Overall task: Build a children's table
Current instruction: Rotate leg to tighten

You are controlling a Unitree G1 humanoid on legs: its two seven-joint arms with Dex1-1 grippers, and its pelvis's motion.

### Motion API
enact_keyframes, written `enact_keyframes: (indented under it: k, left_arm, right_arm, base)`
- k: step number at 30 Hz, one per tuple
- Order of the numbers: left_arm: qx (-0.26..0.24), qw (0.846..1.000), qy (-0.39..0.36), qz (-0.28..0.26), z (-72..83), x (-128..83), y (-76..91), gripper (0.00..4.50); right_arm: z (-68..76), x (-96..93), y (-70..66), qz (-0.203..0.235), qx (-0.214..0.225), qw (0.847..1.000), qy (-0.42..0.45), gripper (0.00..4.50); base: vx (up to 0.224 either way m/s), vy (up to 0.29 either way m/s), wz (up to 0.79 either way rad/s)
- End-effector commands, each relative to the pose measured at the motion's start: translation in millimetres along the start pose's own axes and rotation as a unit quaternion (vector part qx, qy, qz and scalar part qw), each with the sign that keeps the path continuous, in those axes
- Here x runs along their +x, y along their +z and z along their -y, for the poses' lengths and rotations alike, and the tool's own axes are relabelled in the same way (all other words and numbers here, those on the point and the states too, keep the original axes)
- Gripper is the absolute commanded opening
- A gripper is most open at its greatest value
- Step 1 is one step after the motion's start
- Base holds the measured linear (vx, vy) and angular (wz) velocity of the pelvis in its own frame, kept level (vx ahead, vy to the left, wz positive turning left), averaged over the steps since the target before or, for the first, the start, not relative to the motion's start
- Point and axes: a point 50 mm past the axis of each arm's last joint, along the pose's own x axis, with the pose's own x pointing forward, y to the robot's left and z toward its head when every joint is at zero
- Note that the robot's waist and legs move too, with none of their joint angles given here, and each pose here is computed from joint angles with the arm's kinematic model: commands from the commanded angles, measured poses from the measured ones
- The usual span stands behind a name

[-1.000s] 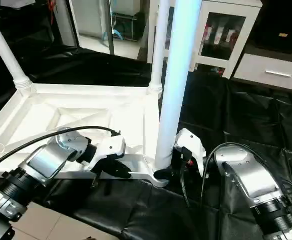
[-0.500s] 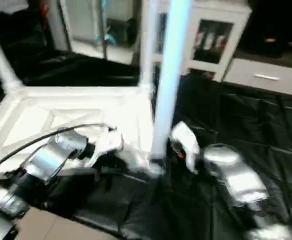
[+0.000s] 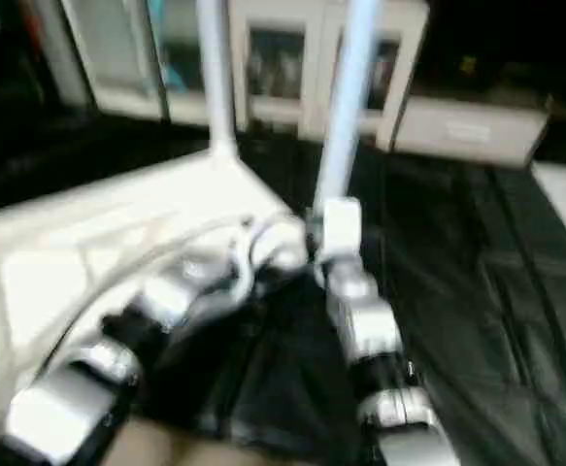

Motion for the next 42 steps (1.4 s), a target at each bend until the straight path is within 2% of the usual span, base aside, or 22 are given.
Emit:
enact_keyframes:
  k: [1, 3, 5, 7, 10, 11, 15, 16, 17, 18, 20, 21, 22, 24, 26, 27, 28, 29, 30, 33, 42]
  left_arm:
    - [0.003, 0.999, 0.043, -0.016, -9.2, -1, -3.7, 0.00]
    - [0.005, 0.999, 0.042, -0.017, -10.1, -1, -4.8, 0.00]
    - [0.011, 0.999, 0.038, -0.017, -11.3, -2, -5.9, 0.00]
    - [0.018, 0.999, 0.031, -0.012, -13.0, -3, -7.4, 0.00]
    - [0.019, 1.000, -0.012, -0.005, -10.4, -5, -11.3, 0.00]
    - [0.022, 0.999, -0.023, -0.004, -9.4, -6, -12.1, 0.00]
    - [0.039, 0.994, -0.095, -0.026, -5.4, -13, -24.8, 0.00]
    - [0.039, 0.994, -0.096, -0.027, -5.5, -14, -25.2, 0.00]
    - [0.038, 0.993, -0.110, -0.036, -5.8, -17, -29.4, 0.00]
    - [0.043, 0.988, -0.139, -0.047, -5.9, -23, -35.5, 0.00]
    - [0.050, 0.986, -0.151, -0.048, -5.5, -25, -36.9, 0.00]
    - [0.051, 0.981, -0.178, -0.059, -4.5, -30, -40.6, 0.00]
    - [0.051, 0.980, -0.184, -0.061, -4.3, -31, -41.4, 0.00]
    - [0.061, 0.971, -0.217, -0.074, -3.0, -38, -45.8, 0.00]
    - [0.070, 0.966, -0.237, -0.081, -2.3, -43, -47.5, 0.00]
    - [0.081, 0.958, -0.260, -0.087, -1.3, -47, -47.6, 0.00]
    - [0.090, 0.953, -0.274, -0.088, -0.4, -50, -47.0, 0.00]
    - [0.094, 0.952, -0.279, -0.088, 0.0, -51, -46.6, 0.00]
    - [0.100, 0.947, -0.294, -0.086, 1.4, -55, -45.6, 0.00]
    - [0.106, 0.937, -0.319, -0.094, 6.5, -61, -46.6, 0.00]
    - [0.122, 0.930, -0.331, -0.103, 17.3, -61, -45.5, 0.00]
  right_arm:
    - [-4.2, -0.6, -23.9, -0.049, 0.011, 0.999, 0.000, 2.07]
    - [-6.3, -0.2, -14.8, -0.021, 0.020, 1.000, 0.013, 2.07]
    - [-5.5, -1.0, -9.0, -0.002, 0.011, 1.000, 0.022, 2.59]
    - [-3.4, -2.1, -4.1, 0.016, -0.002, 0.999, 0.029, 2.75]
    - [7.8, -8.2, 7.9, 0.048, -0.010, 0.998, 0.047, 3.06]
    - [9.9, -9.4, 10.0, 0.052, -0.009, 0.997, 0.052, 3.14]
    - [33.2, -23.0, 22.5, 0.060, -0.025, 0.991, 0.121, 3.49]
    - [33.9, -23.6, 22.8, 0.060, -0.027, 0.990, 0.124, 3.58]
    - [41.0, -30.1, 26.1, 0.055, -0.042, 0.985, 0.158, 3.70]
    - [52.6, -43.2, 32.7, 0.050, -0.068, 0.974, 0.212, 3.70]
    - [56.4, -48.0, 35.4, 0.050, -0.077, 0.970, 0.227, 3.80]
    - [67.6, -59.0, 40.1, 0.044, -0.106, 0.958, 0.264, 4.05]
    - [69.8, -61.5, 41.0, 0.042, -0.112, 0.955, 0.272, 4.05]
    - [81.3, -76.6, 42.3, 0.021, -0.152, 0.935, 0.321, 4.08]
    - [86.6, -87.0, 41.2, 0.000, -0.168, 0.919, 0.357, 4.08]
    - [89.6, -96.4, 37.4, -0.023, -0.186, 0.901, 0.391, 4.08]
    - [90.7, -101.3, 34.4, -0.038, -0.197, 0.890, 0.410, 4.08]
    - [91.1, -102.9, 33.5, -0.044, -0.201, 0.886, 0.415, 4.08]
    - [86.3, -104.2, 25.5, -0.063, -0.220, 0.872, 0.432, 4.08]
    - [74.5, -101.8, 16.4, -0.076, -0.227, 0.856, 0.457, 4.08]
    - [58.5, -84.7, 13.0, -0.067, -0.249, 0.848, 0.462, 4.08]
  base:
    - [0.066, -0.137, -0.02]
    - [0.061, -0.032, -0.26]
    - [0.038, -0.006, -0.10]
    - [0.000, 0.000, 0.00]
    - [0.000, 0.000, 0.00]
    - [0.000, 0.000, 0.00]
    - [0.000, 0.000, 0.00]
    - [0.000, 0.000, 0.00]
    - [0.000, 0.000, 0.00]
    - [0.000, 0.000, 0.00]
    - [0.000, 0.000, 0.00]
    - [0.000, 0.000, 0.00]
    - [0.000, 0.000, 0.00]
    - [0.000, 0.000, 0.00]
    - [0.000, 0.000, 0.00]
    - [0.000, 0.000, 0.00]
    - [0.000, 0.000, 0.00]
    - [0.000, 0.000, 0.00]
    - [0.000, 0.000, 0.00]
    - [0.000, 0.000, 0.00]
    - [0.000, 0.000, 0.00]
